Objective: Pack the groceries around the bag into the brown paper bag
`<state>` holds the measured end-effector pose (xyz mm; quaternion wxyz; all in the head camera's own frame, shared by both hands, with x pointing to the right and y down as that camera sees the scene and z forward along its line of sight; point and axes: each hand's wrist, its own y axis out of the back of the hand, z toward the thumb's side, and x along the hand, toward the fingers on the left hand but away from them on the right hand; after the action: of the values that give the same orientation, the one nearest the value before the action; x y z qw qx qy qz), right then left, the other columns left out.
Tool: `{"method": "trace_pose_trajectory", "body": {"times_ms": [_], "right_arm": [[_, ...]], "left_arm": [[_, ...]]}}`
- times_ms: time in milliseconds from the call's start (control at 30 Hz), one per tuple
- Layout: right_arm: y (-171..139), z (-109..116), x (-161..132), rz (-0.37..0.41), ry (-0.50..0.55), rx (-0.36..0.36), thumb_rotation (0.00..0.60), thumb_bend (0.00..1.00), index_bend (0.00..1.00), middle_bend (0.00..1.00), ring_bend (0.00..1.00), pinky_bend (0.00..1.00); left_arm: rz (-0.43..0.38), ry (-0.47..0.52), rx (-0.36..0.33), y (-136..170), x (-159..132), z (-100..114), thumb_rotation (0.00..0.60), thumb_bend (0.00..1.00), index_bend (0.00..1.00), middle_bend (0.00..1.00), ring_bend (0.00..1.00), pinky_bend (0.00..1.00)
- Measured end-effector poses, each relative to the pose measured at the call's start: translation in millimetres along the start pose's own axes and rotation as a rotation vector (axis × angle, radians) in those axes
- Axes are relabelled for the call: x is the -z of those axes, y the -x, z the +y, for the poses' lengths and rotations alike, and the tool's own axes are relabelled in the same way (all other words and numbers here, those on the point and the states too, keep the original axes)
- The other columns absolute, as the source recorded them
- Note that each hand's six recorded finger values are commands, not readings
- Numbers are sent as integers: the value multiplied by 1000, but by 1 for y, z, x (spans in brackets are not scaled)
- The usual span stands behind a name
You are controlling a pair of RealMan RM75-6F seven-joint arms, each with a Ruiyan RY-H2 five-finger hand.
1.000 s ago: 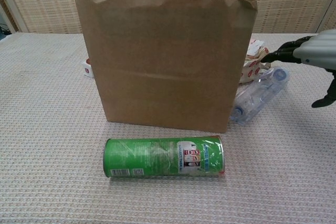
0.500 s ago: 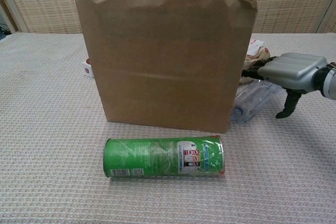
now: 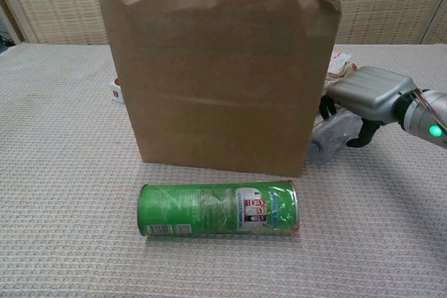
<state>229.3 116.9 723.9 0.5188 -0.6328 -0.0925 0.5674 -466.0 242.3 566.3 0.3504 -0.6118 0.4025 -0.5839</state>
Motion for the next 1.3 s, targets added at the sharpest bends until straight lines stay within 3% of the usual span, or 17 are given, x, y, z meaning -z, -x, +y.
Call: {"method": "trace_pose_trajectory", "body": {"times_ms": [200,400,600,733,833,1000,1100,1300], "right_arm": [[-23,18,20,6,22,48,600,297,742,669,725,755],[-54,53,47,-6,114,130,600,297,740,669,725,755],[-76,107,74,-68,238,315,600,297,733,669,718,755],[-83,152,83,-121,373,482,600,297,729,669,714,753],[-86,181,84,-147,505,590,600,297,725,669,713,753],[-81,219,72,-140,665,709,600,297,720,669,699,746],[-75,235,62,-129,652,741,600,297,720,669,691,742],[-62,268,36,-103,518,779,600,297,720,669,692,739]], "left_arm": [[2,-4,-1,0,0,0,600,350,0,0,0,0],[5,-8,-3,0,-1,0,600,350,0,0,0,0],[7,-12,-6,1,-1,0,600,350,0,0,0,0],[8,-11,-6,1,-1,0,600,349,0,0,0,0],[8,-10,-6,1,-1,0,600,348,0,0,0,0],[9,-10,-6,0,-1,0,600,349,0,0,0,0],[9,-8,-7,1,-1,0,600,348,0,0,0,0],[7,-5,-4,0,-1,0,600,348,0,0,0,0]]}}
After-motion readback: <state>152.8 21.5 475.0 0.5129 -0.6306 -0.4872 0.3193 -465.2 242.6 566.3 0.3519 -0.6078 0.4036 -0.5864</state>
